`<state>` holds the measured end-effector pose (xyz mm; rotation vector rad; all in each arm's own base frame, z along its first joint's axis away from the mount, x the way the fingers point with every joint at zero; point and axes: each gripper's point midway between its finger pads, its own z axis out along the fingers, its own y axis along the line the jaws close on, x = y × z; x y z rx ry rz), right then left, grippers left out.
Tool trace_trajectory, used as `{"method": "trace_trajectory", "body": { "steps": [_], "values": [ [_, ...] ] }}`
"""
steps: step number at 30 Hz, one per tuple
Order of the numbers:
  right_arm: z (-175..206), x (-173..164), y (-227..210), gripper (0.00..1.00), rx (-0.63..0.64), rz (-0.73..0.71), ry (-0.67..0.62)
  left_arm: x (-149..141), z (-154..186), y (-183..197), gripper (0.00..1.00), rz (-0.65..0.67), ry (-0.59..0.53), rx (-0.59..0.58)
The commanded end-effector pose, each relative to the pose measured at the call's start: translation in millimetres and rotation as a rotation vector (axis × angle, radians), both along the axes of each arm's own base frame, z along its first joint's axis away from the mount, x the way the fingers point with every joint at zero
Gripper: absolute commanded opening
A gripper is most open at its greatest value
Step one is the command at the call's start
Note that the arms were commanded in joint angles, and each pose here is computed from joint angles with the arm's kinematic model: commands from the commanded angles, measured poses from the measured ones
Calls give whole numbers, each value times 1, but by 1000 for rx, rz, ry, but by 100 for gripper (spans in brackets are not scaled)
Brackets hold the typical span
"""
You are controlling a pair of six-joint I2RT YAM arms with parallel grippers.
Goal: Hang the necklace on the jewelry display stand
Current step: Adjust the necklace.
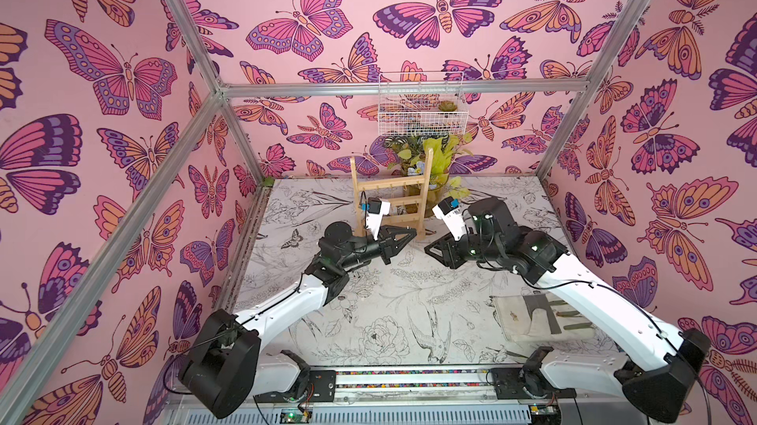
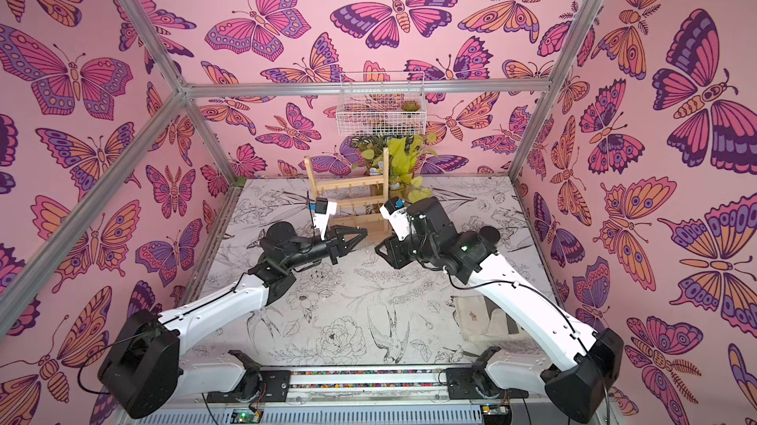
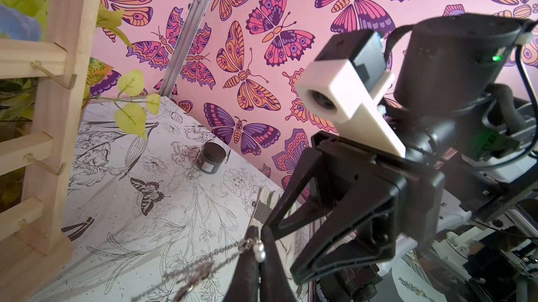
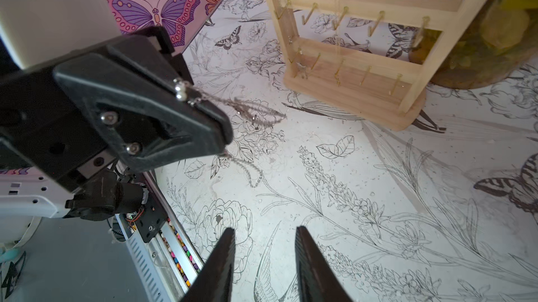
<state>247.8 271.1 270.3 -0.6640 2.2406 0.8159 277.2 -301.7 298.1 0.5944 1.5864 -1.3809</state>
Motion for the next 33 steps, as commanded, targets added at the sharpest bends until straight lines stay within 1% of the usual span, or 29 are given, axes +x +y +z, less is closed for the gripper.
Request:
{"method": "trace_trajectory", "body": {
  "steps": [1,5,8,16,33],
  "values": [
    [25,5,13,37,105,9,-132,4,20,5,0,24,-28,-38],
    [31,8,19,37,164,8,-233,9,25,9,0,53,-11,-53],
    [33,14,24,36,193,-3,-275,10,29,9,0,54,-11,-60],
    [26,30,29,32,169,-34,-297,11,28,9,0,59,-7,-59],
    [18,37,30,25,153,-56,-299,9,33,8,0,48,-4,-70]
  ]
}}
